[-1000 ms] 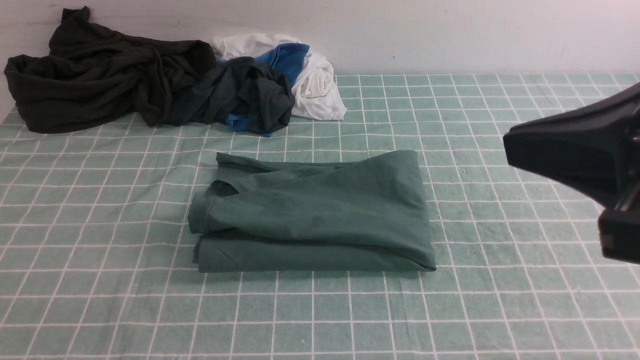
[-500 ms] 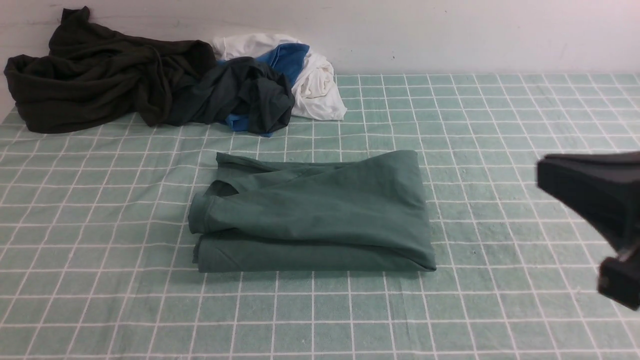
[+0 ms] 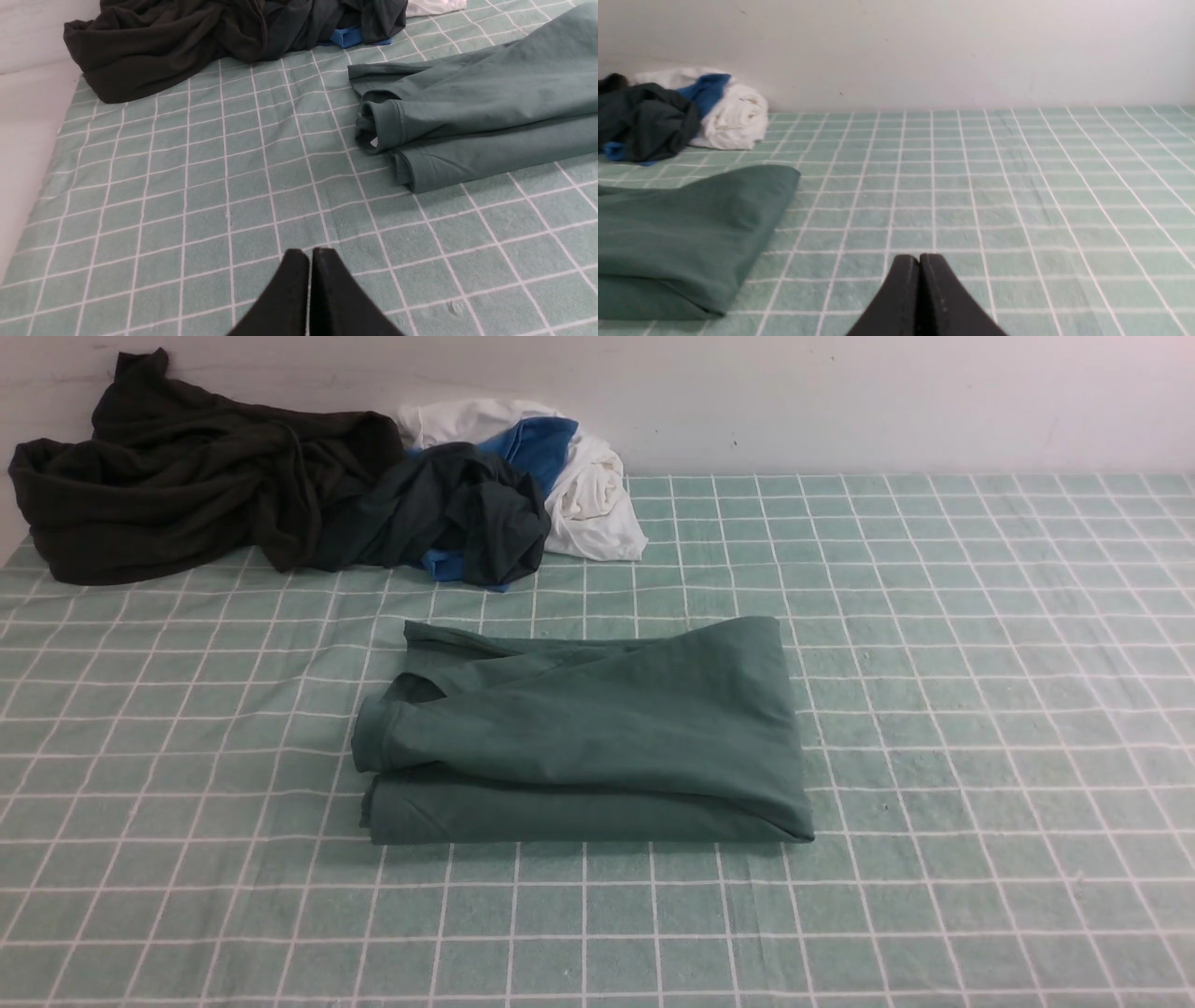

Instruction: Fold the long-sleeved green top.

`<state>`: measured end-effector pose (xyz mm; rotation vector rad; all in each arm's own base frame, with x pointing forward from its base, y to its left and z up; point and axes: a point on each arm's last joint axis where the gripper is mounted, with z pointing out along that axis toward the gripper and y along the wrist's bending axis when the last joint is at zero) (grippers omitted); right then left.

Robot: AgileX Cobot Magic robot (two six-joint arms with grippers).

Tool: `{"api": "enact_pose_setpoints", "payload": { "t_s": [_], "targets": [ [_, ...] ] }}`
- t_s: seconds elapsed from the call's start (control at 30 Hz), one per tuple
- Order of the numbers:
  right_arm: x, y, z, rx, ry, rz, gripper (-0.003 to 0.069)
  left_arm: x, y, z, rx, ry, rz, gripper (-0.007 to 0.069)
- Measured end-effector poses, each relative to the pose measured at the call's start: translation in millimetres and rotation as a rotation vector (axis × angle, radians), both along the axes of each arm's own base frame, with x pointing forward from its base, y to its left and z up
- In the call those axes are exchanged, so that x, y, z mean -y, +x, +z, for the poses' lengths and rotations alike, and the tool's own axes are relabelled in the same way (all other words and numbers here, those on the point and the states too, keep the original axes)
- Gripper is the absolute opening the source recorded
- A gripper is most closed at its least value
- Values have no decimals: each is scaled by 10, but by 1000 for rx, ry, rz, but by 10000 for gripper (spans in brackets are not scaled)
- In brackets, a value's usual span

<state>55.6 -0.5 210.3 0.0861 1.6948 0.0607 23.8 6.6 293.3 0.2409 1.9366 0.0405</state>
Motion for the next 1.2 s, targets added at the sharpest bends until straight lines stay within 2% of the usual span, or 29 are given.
{"api": "enact_pose_setpoints", "payload": {
  "t_s": [0.13, 1.2],
  "targets": [
    [10, -3, -271, -52, 8, -16, -14, 0, 0, 0, 0, 0, 0, -3],
    [11, -7, -284, -65, 6, -18, -14, -5, 0, 0, 0, 7, 3, -3]
  ]
}}
